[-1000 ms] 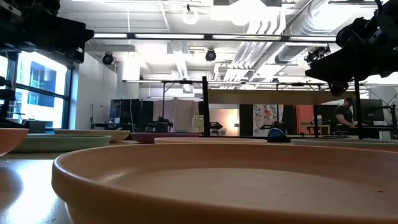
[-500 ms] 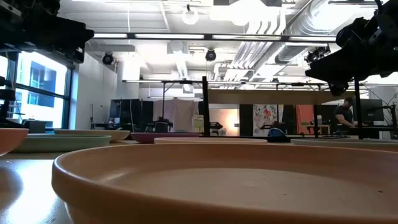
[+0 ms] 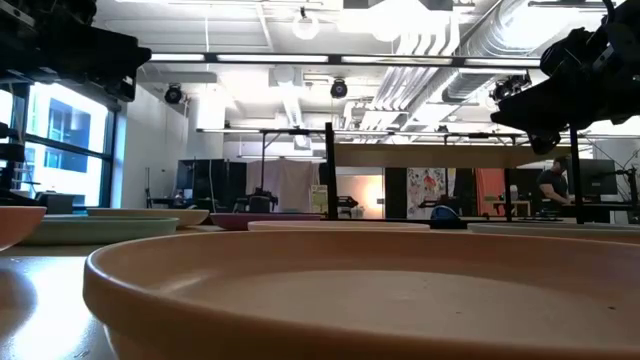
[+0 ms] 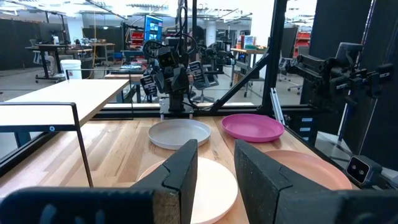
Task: Place and stack plates onto a shelf
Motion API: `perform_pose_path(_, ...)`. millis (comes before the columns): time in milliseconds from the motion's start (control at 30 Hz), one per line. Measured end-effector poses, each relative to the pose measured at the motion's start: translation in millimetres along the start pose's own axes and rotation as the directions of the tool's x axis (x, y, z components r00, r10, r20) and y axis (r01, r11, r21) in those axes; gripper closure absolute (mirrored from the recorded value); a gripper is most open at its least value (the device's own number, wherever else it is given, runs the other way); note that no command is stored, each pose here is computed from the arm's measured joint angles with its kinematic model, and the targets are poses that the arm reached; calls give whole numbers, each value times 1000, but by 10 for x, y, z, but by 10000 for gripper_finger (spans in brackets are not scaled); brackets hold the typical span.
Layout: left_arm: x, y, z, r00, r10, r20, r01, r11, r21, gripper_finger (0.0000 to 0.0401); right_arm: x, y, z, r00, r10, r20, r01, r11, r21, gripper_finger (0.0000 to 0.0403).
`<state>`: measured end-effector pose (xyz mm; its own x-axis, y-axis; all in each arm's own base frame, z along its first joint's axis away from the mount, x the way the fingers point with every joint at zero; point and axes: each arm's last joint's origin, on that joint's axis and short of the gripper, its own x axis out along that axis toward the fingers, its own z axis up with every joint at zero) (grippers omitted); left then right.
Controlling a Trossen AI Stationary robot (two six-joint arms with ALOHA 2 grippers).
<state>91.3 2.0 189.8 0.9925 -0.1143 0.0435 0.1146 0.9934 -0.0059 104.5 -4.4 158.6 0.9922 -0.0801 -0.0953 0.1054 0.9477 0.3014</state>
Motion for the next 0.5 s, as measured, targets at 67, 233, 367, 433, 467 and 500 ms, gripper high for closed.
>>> perform_pose_path(67,0,0,1,1000,0,0,0,1000,0,304,0,0,1,1000,0,0,0,1000,0,308)
perform_pose_path(233,0,12,3,999,44,3,-44,999,24,304,0,1,1,1000,0,0,0,1000,0,308)
perform_pose_path(367,-1,28,2,995,96,4,-96,995,24,304,0,0,1,1000,0,0,0,1000,0,308)
perform_pose_path(433,-1,28,3,995,97,4,-97,995,1,304,0,0,0,1000,0,0,0,1000,0,308)
perform_pose_path(467,-1,28,3,995,97,4,-97,995,-14,304,0,0,0,1000,0,0,0,1000,0,308)
perform_pose_path(500,-1,28,3,995,97,5,-97,995,-32,304,0,0,1,1000,0,0,0,1000,0,308)
